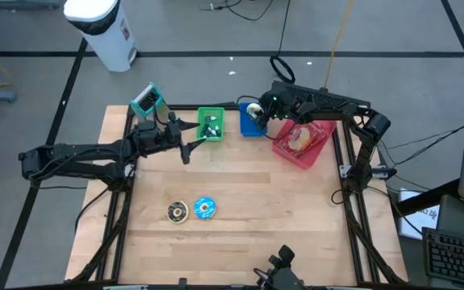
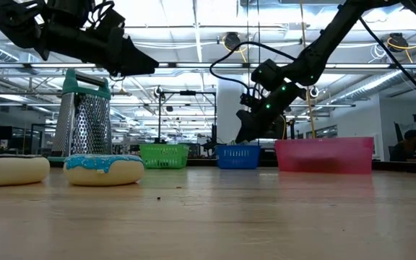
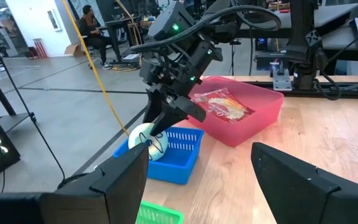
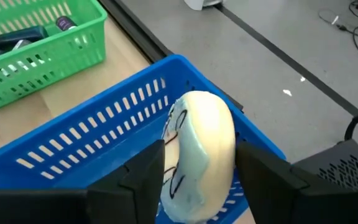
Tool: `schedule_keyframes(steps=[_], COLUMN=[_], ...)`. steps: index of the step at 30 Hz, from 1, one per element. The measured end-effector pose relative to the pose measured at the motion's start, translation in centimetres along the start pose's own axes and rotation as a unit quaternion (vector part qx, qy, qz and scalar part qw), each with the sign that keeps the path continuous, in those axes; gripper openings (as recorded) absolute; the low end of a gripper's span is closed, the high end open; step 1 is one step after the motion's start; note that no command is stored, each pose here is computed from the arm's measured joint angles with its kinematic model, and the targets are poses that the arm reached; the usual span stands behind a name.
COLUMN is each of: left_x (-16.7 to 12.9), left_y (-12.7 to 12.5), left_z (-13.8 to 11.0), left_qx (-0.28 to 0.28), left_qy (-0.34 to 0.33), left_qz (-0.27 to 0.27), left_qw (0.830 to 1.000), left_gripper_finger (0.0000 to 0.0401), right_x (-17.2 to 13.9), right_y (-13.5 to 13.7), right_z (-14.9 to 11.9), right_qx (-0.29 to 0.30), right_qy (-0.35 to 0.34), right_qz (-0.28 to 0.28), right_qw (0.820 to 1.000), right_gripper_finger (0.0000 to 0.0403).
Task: Pick & Place Food Item
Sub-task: Put the light blue donut into the blue bin, then put the black donut into the blue bin
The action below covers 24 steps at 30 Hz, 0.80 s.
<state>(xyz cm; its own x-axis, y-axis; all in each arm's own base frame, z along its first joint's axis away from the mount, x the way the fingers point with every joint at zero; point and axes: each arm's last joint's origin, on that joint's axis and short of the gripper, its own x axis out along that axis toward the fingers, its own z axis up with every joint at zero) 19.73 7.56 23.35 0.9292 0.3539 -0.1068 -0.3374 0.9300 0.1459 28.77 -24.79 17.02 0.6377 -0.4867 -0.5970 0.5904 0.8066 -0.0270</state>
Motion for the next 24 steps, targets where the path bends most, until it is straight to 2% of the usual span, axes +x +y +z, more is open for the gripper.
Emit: schedule_keyframes(steps=[9,14,18,20,22,24], left_x=[0.0,0.0,0.0,0.0,-0.2,-0.5], left_y=[0.0,0.0,-0.1,-0.5,-1.2,-2.2], left_z=[0.0,0.0,-0.3,-0.7,-1.3,-2.3], left_qx=[-0.008,-0.039,-0.076,-0.095,-0.113,-0.14], left_qy=[0.001,0.001,0.015,0.037,0.075,0.132], left_qz=[0.0,0.0,-0.004,-0.026,-0.079,-0.142], left_qw=[1.0,0.999,0.997,0.994,0.988,0.971], left_gripper_finger=[0.0283,0.0283,0.0283,0.0283,0.0282,0.0283], right_x=[-1.4,-4.7,-8.3,-10.1,-11.7,-13.1], right_y=[0.1,0.4,1.9,3.3,4.8,6.6], right_z=[1.1,3.2,4.5,4.9,5.1,5.2], right_qx=[-0.016,-0.01,0.03,0.033,0.03,0.02], right_qy=[-0.021,-0.05,-0.061,-0.062,-0.058,-0.054], right_qz=[-0.001,0.0,0.033,0.079,0.125,0.161], right_qw=[1.0,0.999,0.997,0.994,0.99,0.985], right_gripper_finger=[0.0187,0.0189,0.0183,0.0181,0.0181,0.0181])
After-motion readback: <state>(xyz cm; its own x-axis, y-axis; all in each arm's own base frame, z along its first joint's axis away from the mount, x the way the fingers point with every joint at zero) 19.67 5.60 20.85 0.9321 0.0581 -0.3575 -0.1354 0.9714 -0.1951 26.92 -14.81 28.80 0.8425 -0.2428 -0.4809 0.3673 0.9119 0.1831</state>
